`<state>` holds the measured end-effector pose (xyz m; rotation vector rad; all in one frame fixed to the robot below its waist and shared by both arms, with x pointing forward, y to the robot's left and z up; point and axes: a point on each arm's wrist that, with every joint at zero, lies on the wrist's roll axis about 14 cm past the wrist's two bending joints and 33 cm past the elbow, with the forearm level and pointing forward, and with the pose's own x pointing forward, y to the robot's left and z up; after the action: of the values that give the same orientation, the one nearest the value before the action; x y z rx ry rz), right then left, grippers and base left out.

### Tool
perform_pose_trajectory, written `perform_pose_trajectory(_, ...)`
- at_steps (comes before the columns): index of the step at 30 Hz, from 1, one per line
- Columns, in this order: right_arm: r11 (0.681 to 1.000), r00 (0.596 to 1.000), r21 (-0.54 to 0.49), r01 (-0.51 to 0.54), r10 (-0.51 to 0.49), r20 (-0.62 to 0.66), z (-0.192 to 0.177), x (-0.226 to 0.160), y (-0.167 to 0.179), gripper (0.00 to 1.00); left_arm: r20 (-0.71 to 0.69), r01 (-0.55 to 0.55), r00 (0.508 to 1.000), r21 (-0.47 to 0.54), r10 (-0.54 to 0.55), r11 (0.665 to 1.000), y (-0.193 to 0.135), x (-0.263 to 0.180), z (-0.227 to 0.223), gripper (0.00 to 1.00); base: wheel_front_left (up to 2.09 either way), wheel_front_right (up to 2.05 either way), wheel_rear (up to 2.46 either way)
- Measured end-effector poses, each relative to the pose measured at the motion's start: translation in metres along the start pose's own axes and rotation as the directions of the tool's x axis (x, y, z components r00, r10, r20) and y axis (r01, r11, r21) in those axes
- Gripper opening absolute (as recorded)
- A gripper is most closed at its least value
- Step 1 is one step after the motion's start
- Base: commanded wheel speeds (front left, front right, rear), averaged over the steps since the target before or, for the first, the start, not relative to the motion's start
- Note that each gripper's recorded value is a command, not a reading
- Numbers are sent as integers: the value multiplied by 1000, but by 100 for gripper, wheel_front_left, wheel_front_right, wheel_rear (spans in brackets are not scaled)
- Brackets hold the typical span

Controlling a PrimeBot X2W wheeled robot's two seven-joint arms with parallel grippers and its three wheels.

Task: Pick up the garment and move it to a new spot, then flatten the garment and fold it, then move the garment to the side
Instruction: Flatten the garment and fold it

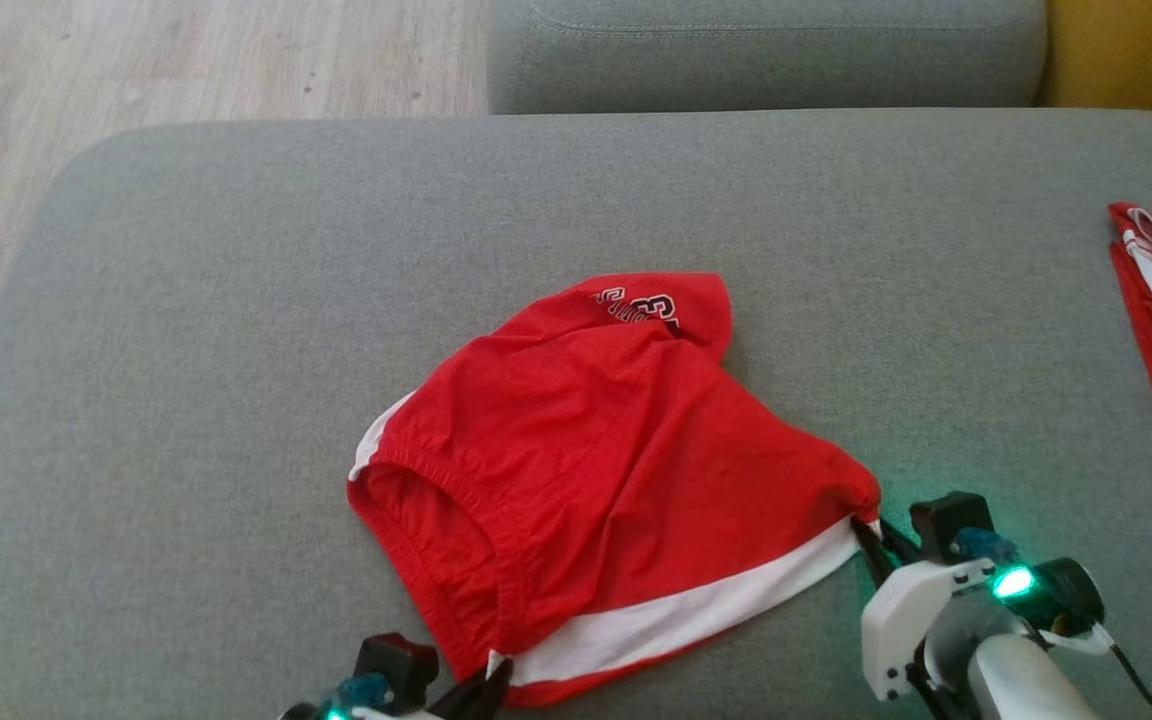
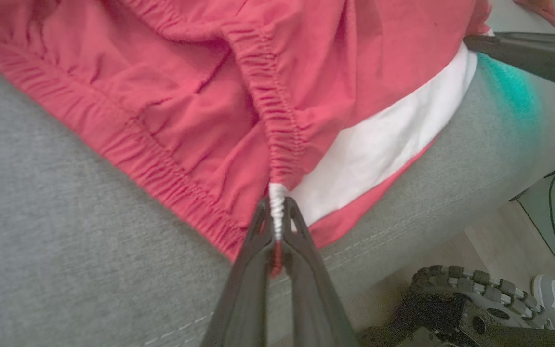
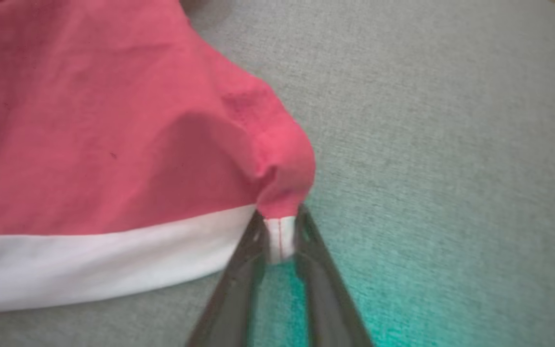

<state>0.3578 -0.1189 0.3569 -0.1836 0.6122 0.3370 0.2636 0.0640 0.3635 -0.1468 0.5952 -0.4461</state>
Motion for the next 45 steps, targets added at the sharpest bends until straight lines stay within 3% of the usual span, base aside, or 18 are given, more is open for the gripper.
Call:
perform_pose_trajectory(6,990,997,137,-16,5,78,19,-4,1,0,51,10,999,-45,-7,999,-3,-1,13,0,0,0,0)
perform_pose_trajectory(9,970,978,237,-48,-3,207,56,-16,-2,0,181,43,983,-121,-21,992,-7,-7,52,0,0,0,0)
perform_pose_trajectory(13,920,934,369,-133,-9,358,103,-54,-14,0,365,140,928,-166,-71,976,-17,-37,114,0,0,0,0)
perform_pose_trajectory(18,866,827,431,-252,-39,561,168,-128,-40,0,546,286,815,-87,-194,954,-41,-92,189,0,0,0,0)
perform_pose_trajectory(21,851,734,406,-333,-37,678,209,-174,-46,0,631,370,720,4,-289,929,-62,-125,231,0,0,0,0)
perform_pose_trajectory(25,832,627,337,-440,15,779,248,-214,-42,0,710,399,603,127,-364,908,-73,-158,289,0,0,0,0)
perform_pose_trajectory(29,835,561,291,-467,26,827,281,-221,-56,0,703,436,563,195,-435,879,-80,-156,329,0,0,0,0)
perform_pose_trajectory(32,833,590,322,-451,8,807,296,-191,-74,0,665,465,589,184,-458,866,-76,-132,351,0,0,0,0)
perform_pose_trajectory(37,835,699,410,-368,-43,714,317,-107,-105,0,603,375,707,124,-370,919,-33,-53,383,0,0,0,0)
perform_pose_trajectory(41,844,712,426,-325,-79,698,346,-62,-121,0,590,322,751,63,-295,945,-5,-1,401,0,0,0,0)
perform_pose_trajectory(43,848,698,434,-303,-112,707,369,-38,-133,0,596,272,762,61,-254,960,10,30,412,0,0,0,0)
perform_pose_trajectory(45,849,669,446,-284,-158,726,389,-18,-146,0,635,231,743,57,-214,971,24,54,427,0,0,0,0)
